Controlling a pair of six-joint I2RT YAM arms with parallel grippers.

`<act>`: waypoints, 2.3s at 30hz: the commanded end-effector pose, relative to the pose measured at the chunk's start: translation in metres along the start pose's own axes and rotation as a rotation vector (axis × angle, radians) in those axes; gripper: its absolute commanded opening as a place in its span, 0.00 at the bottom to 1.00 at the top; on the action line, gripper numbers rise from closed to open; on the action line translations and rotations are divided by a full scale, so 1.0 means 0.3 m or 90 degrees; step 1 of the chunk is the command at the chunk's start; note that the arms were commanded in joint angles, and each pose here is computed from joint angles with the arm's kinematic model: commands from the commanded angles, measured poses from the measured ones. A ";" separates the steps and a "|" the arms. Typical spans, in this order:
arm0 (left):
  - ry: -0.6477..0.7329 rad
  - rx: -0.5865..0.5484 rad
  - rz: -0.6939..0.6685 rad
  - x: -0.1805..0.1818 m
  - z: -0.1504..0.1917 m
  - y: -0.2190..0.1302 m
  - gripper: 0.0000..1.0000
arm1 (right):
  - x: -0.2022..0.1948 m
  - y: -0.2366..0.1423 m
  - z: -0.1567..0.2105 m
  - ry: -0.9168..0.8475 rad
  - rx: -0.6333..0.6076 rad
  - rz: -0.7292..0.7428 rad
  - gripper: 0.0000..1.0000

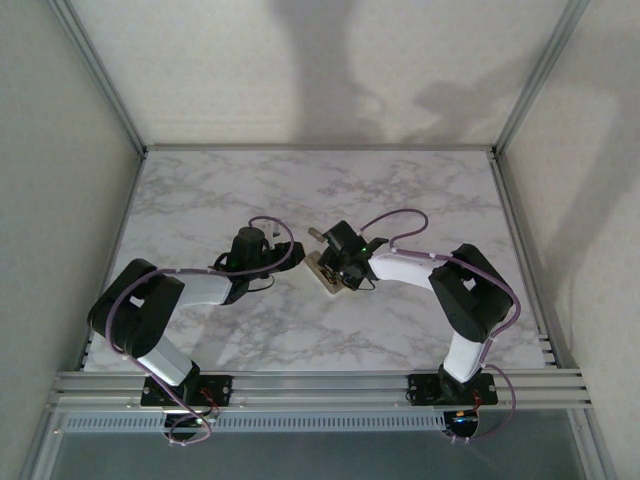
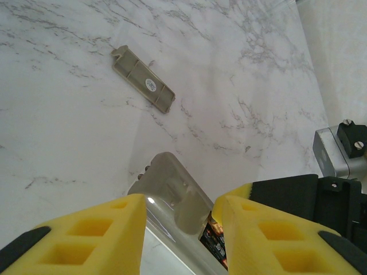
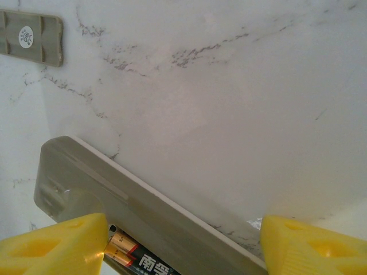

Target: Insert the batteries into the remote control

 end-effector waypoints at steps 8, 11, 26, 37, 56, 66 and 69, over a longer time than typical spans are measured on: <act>-0.001 -0.010 0.010 -0.003 -0.013 -0.006 0.39 | -0.086 0.021 0.040 -0.018 0.011 0.046 0.68; 0.001 -0.008 0.012 -0.005 -0.012 -0.007 0.39 | -0.087 0.022 0.042 -0.018 0.011 0.044 0.68; 0.016 -0.007 0.028 -0.032 0.058 -0.047 0.49 | -0.043 -0.002 0.039 -0.043 0.012 0.000 0.78; 0.029 -0.015 0.045 -0.082 -0.008 -0.026 0.48 | -0.088 -0.081 0.039 -0.054 0.001 -0.047 0.74; 0.041 0.006 0.082 -0.138 -0.013 0.028 0.43 | -0.102 -0.054 0.051 -0.076 0.027 -0.063 0.61; 0.038 0.008 0.080 -0.133 -0.004 0.027 0.44 | -0.112 -0.028 0.038 -0.062 0.025 -0.051 0.59; 0.040 0.008 0.082 -0.135 -0.004 0.027 0.43 | -0.110 -0.030 0.036 -0.063 0.026 -0.059 0.59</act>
Point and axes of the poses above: each hand's point on the last joint's axis, 136 mm out from that joint toward the fingers, its own y axis out along the fingers, its own x axis along the line the jaws close on, z = x × y, the point moved 7 cm from there along -y, back along the fingers, and after that the axes turned 8 degrees about y, right-handed, at the moved point
